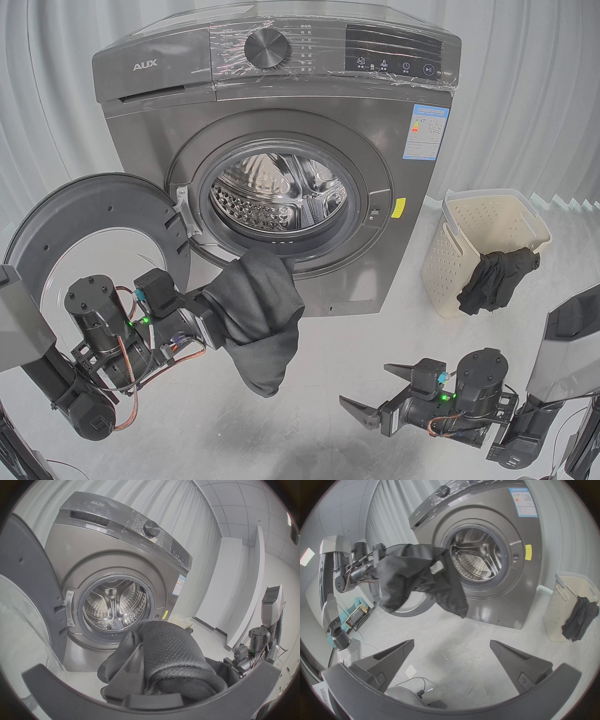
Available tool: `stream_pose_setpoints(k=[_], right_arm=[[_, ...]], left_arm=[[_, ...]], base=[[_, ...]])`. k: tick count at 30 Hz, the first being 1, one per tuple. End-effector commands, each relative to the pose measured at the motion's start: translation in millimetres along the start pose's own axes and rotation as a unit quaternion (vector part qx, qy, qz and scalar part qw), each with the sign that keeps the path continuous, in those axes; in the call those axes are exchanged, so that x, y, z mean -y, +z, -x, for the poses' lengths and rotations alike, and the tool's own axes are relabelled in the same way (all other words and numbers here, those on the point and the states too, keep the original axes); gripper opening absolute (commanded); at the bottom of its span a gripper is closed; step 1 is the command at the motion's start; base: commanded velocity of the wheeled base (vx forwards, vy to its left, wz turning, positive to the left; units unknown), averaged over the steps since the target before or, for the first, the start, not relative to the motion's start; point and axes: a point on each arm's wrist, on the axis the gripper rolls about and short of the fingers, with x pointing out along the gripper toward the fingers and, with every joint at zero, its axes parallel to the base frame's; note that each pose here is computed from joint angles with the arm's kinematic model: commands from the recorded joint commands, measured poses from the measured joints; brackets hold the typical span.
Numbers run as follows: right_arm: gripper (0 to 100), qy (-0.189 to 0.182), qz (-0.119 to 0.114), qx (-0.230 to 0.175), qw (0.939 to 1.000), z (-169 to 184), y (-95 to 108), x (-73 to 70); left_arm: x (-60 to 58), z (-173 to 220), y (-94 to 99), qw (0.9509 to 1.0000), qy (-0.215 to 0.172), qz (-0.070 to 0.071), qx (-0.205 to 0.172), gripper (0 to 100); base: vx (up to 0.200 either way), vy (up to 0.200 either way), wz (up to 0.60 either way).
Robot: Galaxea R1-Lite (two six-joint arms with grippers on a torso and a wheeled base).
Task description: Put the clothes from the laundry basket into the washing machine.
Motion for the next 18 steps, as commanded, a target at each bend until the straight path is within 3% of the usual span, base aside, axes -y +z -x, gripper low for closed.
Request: stream_pose_setpoints(k=[1, 9, 14, 18], right_arm=[[100, -0.044, -0.017, 0.052, 0.9975, 2, 23, 24.0], [100, -0.092, -0.033, 0.062, 0.9933, 3, 27, 49.6], [100, -0.093, -0.033, 0.066, 0.9930, 2, 29, 50.0], [100, -0.089, -0.036, 0.065, 0.9933, 2, 28, 47.6]], left_arm=[[2.2, 19, 8.0, 1.0000, 0.005, -0.001, 0.006, 0], [-11.4, 26, 8.2, 0.9992, 0.039, -0.013, 0.003, 0], [-13.4, 28, 5.0, 0.9989, 0.042, -0.022, -0.005, 0], [-11.9, 27, 4.7, 0.9990, 0.039, -0.022, -0.006, 0]], base=[[0.000, 0.000, 0.00], [0.000, 0.000, 0.00], [0.000, 0.000, 0.00], [0.200, 0.000, 0.00]])
